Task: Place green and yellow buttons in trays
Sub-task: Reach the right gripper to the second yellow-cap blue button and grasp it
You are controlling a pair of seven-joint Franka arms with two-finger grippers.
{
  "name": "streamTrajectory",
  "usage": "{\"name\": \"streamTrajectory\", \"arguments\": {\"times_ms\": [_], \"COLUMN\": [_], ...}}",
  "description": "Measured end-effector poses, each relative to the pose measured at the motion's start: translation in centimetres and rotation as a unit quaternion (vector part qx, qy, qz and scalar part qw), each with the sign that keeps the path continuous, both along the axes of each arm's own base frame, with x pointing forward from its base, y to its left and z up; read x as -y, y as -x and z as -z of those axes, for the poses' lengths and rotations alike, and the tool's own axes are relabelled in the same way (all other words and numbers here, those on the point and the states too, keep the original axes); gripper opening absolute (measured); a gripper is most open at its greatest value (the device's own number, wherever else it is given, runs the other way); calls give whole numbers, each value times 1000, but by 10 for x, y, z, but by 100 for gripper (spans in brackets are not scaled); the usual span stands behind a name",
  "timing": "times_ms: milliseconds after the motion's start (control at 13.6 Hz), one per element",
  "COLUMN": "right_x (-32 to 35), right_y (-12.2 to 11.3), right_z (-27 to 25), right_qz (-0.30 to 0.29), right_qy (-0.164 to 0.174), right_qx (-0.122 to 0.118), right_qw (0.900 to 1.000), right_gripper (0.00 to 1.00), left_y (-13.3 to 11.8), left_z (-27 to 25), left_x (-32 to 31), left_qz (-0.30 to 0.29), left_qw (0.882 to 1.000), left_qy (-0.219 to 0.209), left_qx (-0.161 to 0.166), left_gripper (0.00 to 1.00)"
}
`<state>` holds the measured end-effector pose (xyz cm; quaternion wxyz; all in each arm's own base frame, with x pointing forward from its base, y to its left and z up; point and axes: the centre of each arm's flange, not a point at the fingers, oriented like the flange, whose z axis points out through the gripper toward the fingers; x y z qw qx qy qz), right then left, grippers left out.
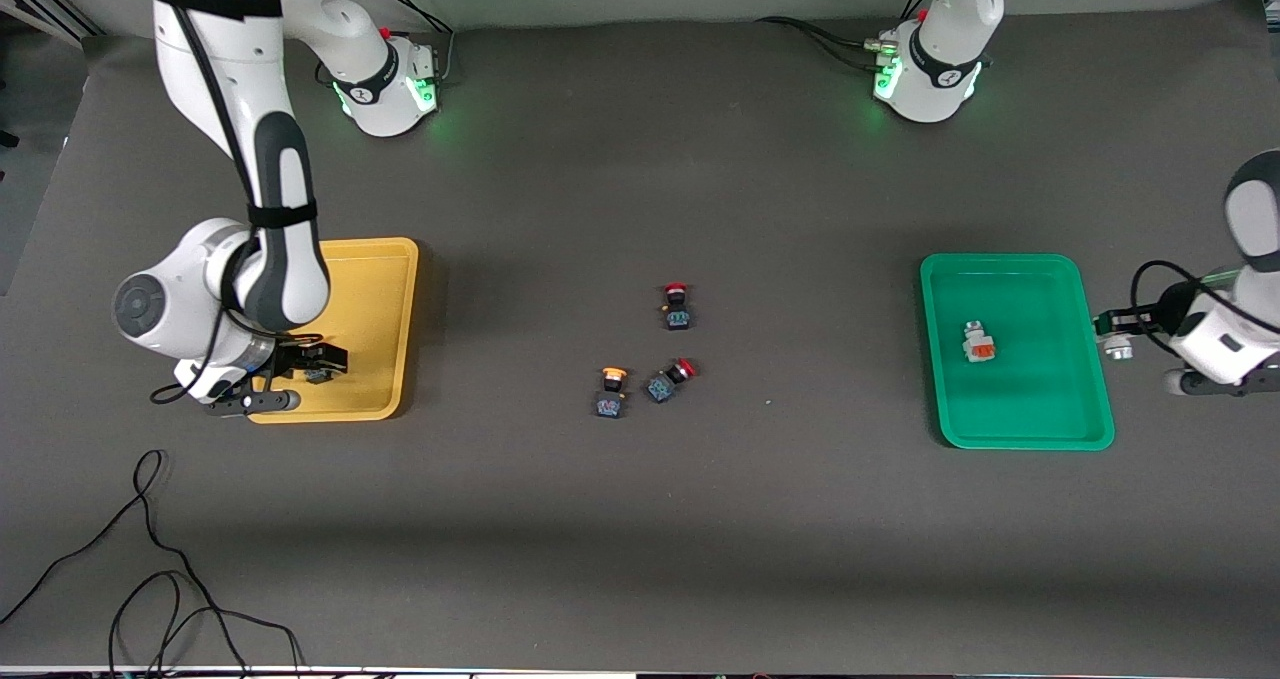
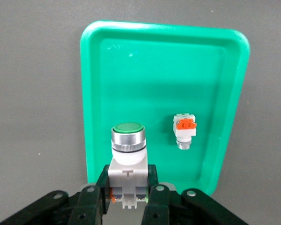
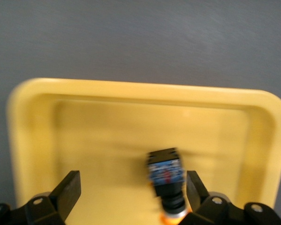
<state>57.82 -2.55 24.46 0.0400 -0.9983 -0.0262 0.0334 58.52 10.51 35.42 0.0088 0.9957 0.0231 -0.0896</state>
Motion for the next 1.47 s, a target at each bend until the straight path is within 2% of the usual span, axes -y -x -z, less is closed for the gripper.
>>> {"name": "streamTrajectory", "arguments": {"times_ms": [220, 440, 660, 733, 953, 1100, 1173, 1247, 1467], "right_x": [-27, -75, -144, -170, -250, -299, -321, -340, -381], "right_y": [-27, -50, -64, -69, -83, -87, -88, -89, -93], "right_z": [-54, -91, -110, -112, -104, -77, -59, -41, -2], "right_qz": [36, 80, 122, 134, 164, 179, 185, 191, 202], "right_qy": [-41, -49, -50, -51, -42, -28, -20, -12, -9], "right_qx": [0, 11, 19, 20, 25, 20, 18, 19, 43], "right_qw": [998, 996, 991, 989, 985, 983, 982, 981, 978], "right_gripper": [100, 100, 100, 100, 100, 100, 100, 100, 100], "left_y": [23, 55, 59, 58, 56, 50, 45, 38, 12], "left_z": [73, 140, 153, 152, 150, 143, 133, 118, 45], "left_x": [9, 11, 9, 9, 8, 7, 5, 1, -10], "left_qz": [10, 14, 14, 18, 24, 31, 37, 42, 47], "left_qw": [999, 999, 999, 999, 998, 998, 998, 999, 999], "left_qy": [-6, -8, -8, -9, -11, -12, -12, -11, -11], "left_qx": [33, 50, 50, 51, 53, 54, 46, 32, -1], "left_gripper": [33, 33, 33, 40, 76, 95, 100, 100, 100]}}
